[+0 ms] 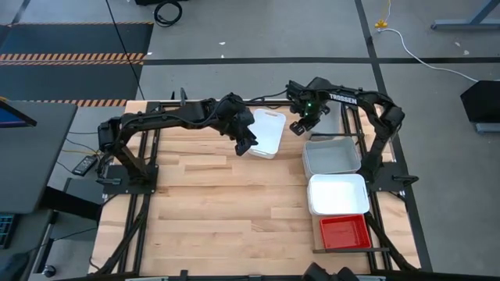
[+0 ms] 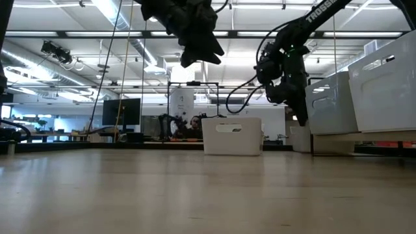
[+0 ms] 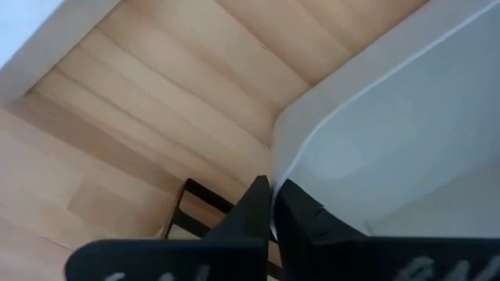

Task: Stack baskets on shelf by color
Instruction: Stack the gray bin on top of the gray bin on the shelf

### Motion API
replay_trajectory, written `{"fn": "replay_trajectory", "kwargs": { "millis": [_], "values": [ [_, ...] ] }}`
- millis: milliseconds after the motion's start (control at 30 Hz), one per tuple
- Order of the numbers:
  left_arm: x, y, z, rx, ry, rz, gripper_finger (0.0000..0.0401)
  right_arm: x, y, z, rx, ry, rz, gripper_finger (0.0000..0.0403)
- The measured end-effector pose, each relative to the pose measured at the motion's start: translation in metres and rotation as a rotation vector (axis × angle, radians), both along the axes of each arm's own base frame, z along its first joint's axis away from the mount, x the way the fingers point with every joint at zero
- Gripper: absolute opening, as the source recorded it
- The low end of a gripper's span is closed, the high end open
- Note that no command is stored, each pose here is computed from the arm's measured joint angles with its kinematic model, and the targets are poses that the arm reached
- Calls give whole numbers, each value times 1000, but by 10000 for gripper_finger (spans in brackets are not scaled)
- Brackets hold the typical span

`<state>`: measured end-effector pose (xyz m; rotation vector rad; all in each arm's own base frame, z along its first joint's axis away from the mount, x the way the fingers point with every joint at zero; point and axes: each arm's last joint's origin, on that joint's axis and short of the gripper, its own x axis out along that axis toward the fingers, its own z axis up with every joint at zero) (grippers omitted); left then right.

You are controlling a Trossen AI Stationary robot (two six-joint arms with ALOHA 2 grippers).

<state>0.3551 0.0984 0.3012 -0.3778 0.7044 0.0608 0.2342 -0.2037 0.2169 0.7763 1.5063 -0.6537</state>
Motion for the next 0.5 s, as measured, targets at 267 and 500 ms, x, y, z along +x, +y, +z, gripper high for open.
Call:
{"fn": "replay_trajectory", "kwargs": {
  "millis": [267, 500],
  "values": [
    [4, -8, 2, 15, -29, -29, 133, -9, 6, 58, -146, -93, 30, 5],
    [6, -9, 4, 29, -54, -26, 133, -19, 20, 135, -337, -178, 89, 4]
  ]
}}
